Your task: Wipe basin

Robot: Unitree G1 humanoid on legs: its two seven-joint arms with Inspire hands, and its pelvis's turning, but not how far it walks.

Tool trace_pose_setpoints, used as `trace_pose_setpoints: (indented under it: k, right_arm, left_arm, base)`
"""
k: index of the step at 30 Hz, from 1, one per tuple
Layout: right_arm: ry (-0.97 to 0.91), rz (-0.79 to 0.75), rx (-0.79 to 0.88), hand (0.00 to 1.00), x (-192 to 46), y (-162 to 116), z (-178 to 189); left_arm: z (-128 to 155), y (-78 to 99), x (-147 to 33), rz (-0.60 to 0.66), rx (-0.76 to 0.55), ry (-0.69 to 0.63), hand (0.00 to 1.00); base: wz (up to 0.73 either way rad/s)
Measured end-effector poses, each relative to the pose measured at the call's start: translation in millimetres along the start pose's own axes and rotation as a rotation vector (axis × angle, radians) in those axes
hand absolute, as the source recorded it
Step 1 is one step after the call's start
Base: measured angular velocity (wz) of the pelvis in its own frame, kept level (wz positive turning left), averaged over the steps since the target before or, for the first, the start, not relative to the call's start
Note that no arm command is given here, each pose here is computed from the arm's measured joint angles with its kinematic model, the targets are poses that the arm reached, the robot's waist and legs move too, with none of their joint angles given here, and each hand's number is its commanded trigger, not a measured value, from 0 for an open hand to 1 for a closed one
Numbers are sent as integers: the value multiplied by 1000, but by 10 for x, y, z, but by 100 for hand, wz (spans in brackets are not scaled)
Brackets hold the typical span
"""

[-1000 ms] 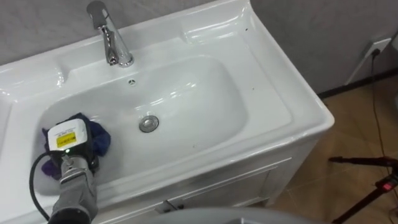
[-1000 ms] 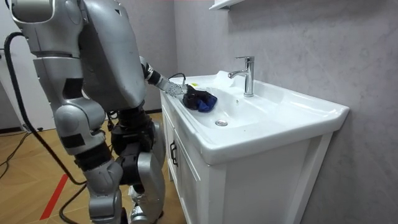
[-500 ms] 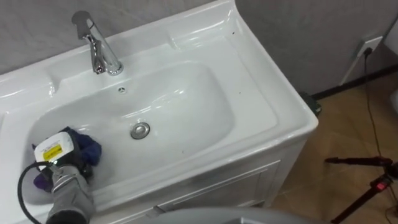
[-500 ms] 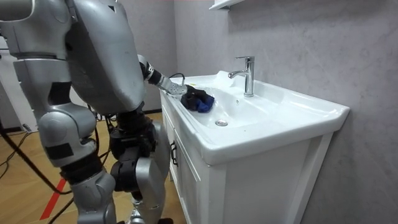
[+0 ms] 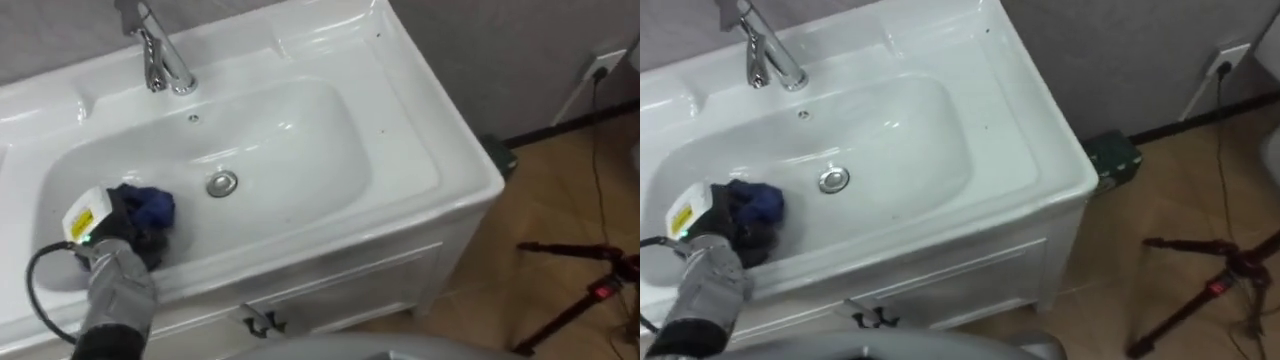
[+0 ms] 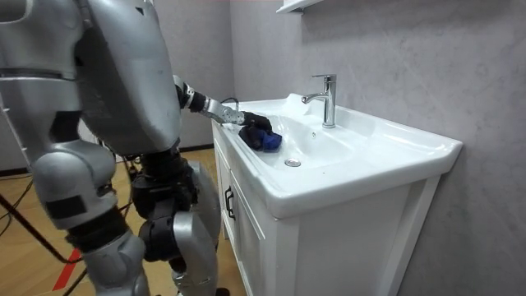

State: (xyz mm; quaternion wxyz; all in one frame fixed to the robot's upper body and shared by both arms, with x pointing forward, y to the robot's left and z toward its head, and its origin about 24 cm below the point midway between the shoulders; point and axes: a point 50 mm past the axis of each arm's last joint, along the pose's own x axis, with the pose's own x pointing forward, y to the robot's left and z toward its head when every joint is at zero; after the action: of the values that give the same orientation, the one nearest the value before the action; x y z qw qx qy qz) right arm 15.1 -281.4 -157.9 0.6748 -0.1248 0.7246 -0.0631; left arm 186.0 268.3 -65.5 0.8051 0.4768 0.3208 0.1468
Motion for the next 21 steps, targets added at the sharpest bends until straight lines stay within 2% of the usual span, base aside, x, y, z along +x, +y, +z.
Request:
trace_pose_setpoints:
  k: [7, 15, 18, 21]
  right_arm:
    - [-40, 17, 15, 0, 4, 60, 48]
    - [48, 30, 35, 0, 25, 105, -298]
    - [54, 30, 35, 0, 25, 107, -316]
    - [49, 29, 35, 0, 25, 105, -295]
  left_arm:
    - [293, 294, 2, 132, -71, -123, 100]
    - [778, 960, -175, 418, -178, -392, 100]
    - [831, 1118, -238, 489, -210, -425, 100]
    - [823, 1203, -259, 536, -227, -426, 100]
  base:
    - [11]
    - [18]
    - [1]
    - [-9]
